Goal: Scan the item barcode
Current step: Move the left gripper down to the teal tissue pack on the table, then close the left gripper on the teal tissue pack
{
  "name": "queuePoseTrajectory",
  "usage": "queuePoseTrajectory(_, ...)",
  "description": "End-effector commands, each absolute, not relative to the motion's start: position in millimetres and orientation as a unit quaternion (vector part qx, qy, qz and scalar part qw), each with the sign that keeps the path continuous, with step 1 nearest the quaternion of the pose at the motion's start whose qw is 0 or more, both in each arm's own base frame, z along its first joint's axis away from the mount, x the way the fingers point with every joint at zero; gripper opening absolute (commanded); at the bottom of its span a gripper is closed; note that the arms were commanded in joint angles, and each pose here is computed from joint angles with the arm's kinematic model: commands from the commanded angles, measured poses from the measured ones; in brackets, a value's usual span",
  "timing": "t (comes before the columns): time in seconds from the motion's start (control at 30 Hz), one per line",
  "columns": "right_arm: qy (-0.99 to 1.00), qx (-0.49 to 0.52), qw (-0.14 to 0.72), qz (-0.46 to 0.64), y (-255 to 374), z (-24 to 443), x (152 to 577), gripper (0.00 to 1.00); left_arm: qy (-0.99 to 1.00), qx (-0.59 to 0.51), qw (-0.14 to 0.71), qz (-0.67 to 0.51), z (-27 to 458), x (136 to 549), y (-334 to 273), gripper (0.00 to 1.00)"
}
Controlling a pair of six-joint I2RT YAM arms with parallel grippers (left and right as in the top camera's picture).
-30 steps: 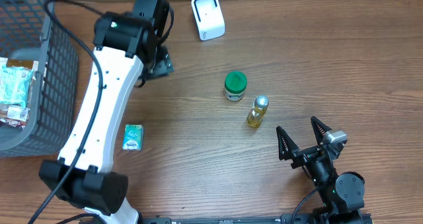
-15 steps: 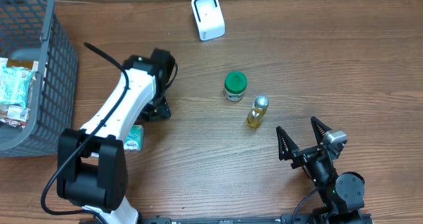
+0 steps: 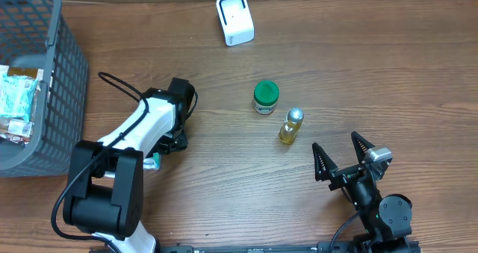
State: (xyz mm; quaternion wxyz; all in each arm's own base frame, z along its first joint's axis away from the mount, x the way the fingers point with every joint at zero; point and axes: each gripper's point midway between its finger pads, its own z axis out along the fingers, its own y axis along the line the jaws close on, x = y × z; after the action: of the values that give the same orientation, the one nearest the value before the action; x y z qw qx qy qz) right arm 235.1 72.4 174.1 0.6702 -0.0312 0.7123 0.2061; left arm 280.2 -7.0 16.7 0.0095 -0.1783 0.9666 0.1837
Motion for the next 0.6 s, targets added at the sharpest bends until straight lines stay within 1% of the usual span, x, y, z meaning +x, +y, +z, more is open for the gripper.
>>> queuePoseTrajectory(0.0,0.712,-0.034,0.671,0.203,73,171,235,1.0,0.966,-0.185,0.004,0.179,6,274,-6,0.52)
queuePoseTrajectory(0.1,0.712,-0.034,0.671,0.203,73,171,235,1.0,0.969,-0.185,-0.001,0.165,3,272,-11,0.42)
queuePoseTrajectory(0.17,0.712,-0.033,0.671,0.203,73,171,235,1.0,0.975,-0.174,-0.002,0.139,0,276,-20,0.29)
queuePoseTrajectory(0.23,0.712,-0.033,0.671,0.203,73,171,235,1.0,0.985,-0.143,-0.002,0.096,-4,282,-35,0.25)
queuePoseTrajectory(0.3,0.712,-0.033,0.671,0.203,73,171,235,1.0,0.993,-0.11,-0.004,0.037,-7,288,-55,0.25)
queuePoseTrajectory(0.4,0.712,-0.033,0.671,0.203,73,171,235,1.0,0.994,-0.05,-0.005,-0.093,-4,296,-101,0.25)
queuePoseTrajectory(0.57,0.712,-0.033,0.671,0.203,73,171,235,1.0,0.968,-0.019,0.025,-0.248,15,317,-154,0.27)
